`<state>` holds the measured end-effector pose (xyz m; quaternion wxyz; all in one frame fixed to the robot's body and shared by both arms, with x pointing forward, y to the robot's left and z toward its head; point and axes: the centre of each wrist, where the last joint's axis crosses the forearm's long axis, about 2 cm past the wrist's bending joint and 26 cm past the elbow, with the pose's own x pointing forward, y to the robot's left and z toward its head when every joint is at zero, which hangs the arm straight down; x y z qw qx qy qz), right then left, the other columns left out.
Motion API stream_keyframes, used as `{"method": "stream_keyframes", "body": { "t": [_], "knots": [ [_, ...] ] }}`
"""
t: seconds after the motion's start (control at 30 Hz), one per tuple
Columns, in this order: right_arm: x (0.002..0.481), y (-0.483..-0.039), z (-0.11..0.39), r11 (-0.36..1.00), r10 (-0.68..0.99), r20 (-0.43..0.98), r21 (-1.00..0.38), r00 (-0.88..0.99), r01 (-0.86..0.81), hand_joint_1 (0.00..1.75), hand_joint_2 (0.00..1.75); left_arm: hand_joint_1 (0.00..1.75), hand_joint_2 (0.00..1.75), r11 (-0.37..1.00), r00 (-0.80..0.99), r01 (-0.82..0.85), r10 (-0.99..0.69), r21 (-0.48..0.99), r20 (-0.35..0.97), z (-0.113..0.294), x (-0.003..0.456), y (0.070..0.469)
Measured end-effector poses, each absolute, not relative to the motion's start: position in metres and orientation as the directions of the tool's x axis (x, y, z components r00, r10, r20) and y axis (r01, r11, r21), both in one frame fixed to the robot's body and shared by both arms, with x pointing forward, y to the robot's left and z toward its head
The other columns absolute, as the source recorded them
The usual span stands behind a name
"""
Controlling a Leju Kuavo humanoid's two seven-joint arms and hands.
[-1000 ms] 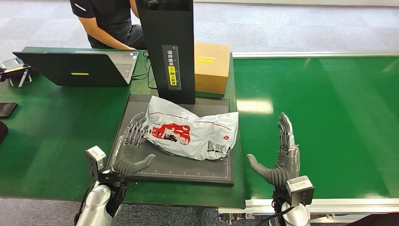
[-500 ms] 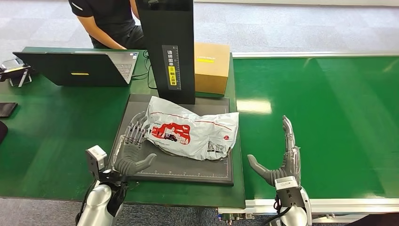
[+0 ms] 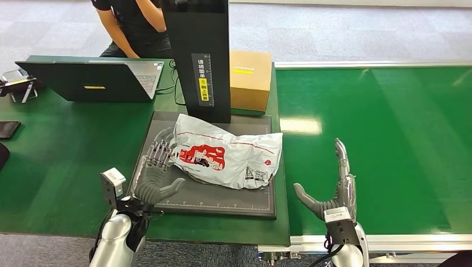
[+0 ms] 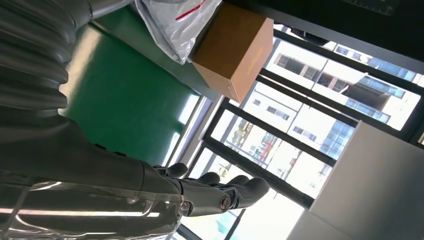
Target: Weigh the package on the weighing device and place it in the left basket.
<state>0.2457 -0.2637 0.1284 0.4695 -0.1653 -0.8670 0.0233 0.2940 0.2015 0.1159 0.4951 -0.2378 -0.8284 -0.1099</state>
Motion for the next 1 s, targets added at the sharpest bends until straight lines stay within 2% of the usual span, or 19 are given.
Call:
{"method": "stream_keyframes", "body": {
  "t": [0.37, 1.0],
  "knots": [
    [0.274, -0.256, 0.154, 0.97, 0.185, 0.837, -0.072, -0.514, 0.232, 0.0, 1.75, 0.0, 1.75, 0.869, -0.416, 0.493, 0.273, -0.037, 0.868, 0.123, 0.303, 0.202],
    [0.278, -0.255, 0.155, 0.976, 0.167, 0.838, -0.068, -0.519, 0.206, 0.0, 1.75, 0.0, 1.75, 0.867, -0.4, 0.498, 0.256, -0.027, 0.88, 0.123, 0.303, 0.2]
  ]
}}
